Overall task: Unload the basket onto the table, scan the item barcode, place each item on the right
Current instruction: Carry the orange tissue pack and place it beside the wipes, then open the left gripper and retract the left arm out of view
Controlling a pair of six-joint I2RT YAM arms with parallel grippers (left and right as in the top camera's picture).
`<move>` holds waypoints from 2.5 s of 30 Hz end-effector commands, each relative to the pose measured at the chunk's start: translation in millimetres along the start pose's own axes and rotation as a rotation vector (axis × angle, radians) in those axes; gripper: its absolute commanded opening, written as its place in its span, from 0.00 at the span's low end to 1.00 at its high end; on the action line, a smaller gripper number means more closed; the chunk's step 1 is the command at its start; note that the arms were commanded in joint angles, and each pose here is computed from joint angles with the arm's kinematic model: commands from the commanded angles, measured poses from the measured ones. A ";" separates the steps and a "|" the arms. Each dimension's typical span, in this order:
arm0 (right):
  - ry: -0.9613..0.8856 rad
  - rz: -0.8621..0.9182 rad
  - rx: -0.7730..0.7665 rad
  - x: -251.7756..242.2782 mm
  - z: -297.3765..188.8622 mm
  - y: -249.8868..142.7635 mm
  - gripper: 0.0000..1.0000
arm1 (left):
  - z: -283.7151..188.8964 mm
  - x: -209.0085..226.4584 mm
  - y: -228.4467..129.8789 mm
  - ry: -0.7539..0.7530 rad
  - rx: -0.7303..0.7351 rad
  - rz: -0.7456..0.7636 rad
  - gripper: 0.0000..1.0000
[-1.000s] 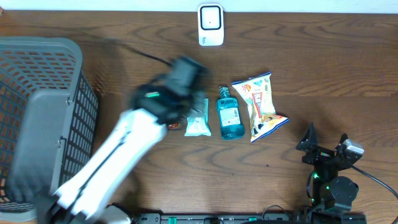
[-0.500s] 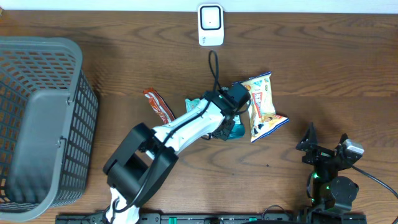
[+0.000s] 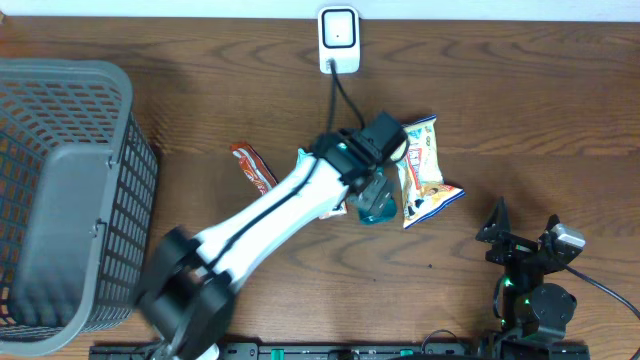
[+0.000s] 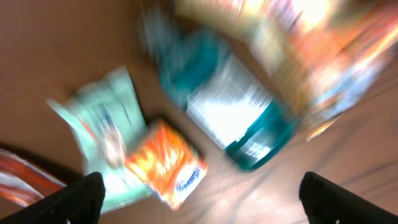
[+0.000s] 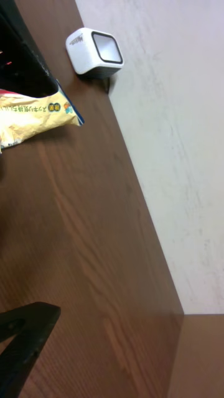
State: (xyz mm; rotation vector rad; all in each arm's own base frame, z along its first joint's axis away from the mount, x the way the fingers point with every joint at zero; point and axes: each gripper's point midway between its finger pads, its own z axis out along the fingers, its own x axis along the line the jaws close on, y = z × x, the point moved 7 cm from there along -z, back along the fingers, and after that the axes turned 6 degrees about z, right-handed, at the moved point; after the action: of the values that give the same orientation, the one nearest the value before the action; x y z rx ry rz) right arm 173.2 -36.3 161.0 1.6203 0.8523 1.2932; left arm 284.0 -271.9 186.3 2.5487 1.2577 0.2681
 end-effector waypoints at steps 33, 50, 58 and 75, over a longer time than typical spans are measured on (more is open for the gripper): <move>0.002 0.013 0.000 0.3 -0.2 -0.4 0.99 | -308.1 117.3 26.3 0.427 -0.996 -0.121 0.98; 0.002 0.013 0.000 0.3 -0.2 -0.4 0.99 | -366.9 124.1 -32.6 0.598 -0.982 -0.012 0.98; 0.002 0.013 0.000 0.3 -0.2 -0.4 0.99 | -411.1 110.2 -104.1 0.535 -1.166 -0.052 0.98; 0.002 0.013 0.000 0.3 -0.2 -0.3 0.99 | -422.9 44.9 -210.3 0.358 -1.414 0.219 0.98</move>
State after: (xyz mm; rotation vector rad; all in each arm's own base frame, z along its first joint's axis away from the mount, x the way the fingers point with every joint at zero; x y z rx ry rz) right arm 173.3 -36.3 161.1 1.6199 0.8521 1.2934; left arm 66.0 -30.6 518.5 1.3782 0.6378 1.2553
